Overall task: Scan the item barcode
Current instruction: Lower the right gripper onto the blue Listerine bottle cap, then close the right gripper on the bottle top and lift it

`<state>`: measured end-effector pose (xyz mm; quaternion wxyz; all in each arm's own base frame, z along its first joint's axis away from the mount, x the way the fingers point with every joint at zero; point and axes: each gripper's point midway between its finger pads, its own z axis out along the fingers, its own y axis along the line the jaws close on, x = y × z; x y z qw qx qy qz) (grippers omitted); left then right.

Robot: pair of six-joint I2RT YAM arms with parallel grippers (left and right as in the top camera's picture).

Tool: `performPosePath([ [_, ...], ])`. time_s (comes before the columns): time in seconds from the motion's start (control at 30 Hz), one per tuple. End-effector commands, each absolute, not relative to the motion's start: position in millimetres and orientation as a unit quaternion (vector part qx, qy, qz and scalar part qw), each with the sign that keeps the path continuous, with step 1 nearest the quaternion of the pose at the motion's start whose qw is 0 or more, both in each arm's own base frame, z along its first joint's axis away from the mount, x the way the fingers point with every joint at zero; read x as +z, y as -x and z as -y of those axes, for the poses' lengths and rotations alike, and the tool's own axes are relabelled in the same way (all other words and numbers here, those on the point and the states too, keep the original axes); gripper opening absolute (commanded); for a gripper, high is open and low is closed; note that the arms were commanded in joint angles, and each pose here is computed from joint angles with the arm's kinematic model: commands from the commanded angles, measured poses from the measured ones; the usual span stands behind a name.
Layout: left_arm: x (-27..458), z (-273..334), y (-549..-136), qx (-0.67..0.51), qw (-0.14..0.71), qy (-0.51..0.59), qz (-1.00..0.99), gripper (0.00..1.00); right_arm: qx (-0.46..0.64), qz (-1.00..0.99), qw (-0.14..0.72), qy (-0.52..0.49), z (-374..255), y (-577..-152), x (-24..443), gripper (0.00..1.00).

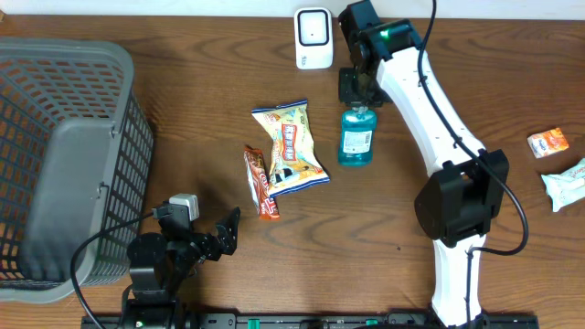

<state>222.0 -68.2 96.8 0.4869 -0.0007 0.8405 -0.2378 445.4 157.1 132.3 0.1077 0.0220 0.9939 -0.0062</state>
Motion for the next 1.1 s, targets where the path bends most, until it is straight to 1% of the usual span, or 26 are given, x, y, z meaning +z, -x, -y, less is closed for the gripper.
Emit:
performPosePath([
  [0.0,86,71,-217,-0.245,0.468,0.005,-0.849,0.98,-0.005,-0.992,0.125,-0.015,-160,-440,153,0.01],
  [0.63,86,71,-217,-0.245,0.468,0.005,-0.849,0.99,-0.019,-0.996,0.087,0.006,-171,-414,149,0.01],
  [0.87,86,71,-217,-0.245,0.468,0.005,-0.849,0.99,-0.016,-0.995,0.093,0.005,-172,-416,151,0.01],
  [1.07,86,71,-217,-0.245,0.468,0.005,-0.849,0.99,-0.005,-0.993,0.118,0.004,-173,-419,167,0.01],
])
